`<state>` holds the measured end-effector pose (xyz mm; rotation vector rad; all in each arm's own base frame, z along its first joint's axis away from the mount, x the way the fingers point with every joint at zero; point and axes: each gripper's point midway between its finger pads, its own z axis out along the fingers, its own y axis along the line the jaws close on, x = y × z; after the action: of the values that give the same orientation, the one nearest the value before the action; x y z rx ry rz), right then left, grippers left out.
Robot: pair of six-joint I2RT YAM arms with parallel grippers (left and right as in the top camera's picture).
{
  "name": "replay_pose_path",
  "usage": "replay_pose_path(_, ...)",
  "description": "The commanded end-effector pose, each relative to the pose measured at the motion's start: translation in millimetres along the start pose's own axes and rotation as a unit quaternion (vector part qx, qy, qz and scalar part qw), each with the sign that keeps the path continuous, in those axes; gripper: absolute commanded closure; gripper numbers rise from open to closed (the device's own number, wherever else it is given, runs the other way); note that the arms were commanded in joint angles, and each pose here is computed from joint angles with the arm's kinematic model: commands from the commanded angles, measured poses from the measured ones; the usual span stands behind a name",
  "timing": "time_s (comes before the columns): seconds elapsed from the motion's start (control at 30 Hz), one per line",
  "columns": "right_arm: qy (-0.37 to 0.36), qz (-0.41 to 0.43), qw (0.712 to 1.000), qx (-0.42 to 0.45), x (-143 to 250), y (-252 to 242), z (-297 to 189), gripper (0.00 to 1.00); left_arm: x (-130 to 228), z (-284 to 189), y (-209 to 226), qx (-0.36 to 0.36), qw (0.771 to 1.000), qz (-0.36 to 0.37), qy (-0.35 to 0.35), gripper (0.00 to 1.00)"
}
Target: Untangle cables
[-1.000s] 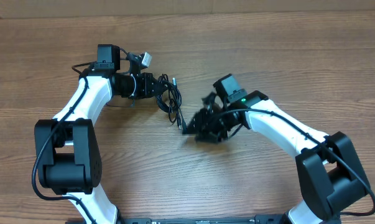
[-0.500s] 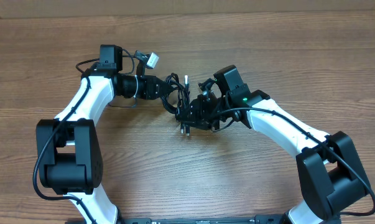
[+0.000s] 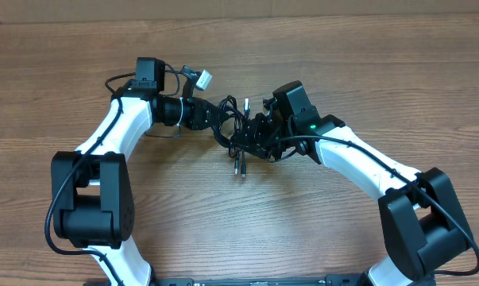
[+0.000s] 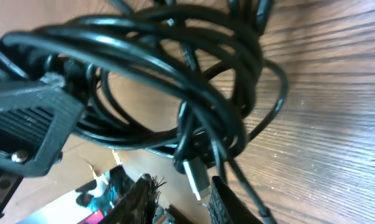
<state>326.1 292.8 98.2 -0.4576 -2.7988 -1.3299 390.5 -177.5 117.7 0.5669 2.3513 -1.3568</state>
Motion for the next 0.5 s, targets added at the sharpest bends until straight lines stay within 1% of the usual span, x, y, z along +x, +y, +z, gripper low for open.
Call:
replay_pose_path(0.0, -0.030, 0.018, 0.999, 0.027, -6.8, -8.6, 2.3, 0.73, -13.9, -5.6, -21.2, 0.023, 0.999, 0.037, -0.015, 0.95)
replay_pose_path(0.17, -0.052, 0.036, 0.997, 0.044, -8.5, -11.5, 6.5, 0.73, -13.9, -5.6, -21.2, 0.023, 0.999, 0.037, -0.015, 0.94)
replay_pose_path(0.33, -0.053, 0.030, 0.997, 0.041, -7.0, -8.5, 8.6, 0.73, -13.9, -5.6, -21.2, 0.023, 0.999, 0.037, -0.015, 0.93)
replay_pose_path(0.47, -0.055, 0.051, 0.996, 0.037, -7.8, -7.3, 8.6, 0.73, -13.9, -5.4, -21.4, 0.024, 0.999, 0.037, -0.015, 0.92)
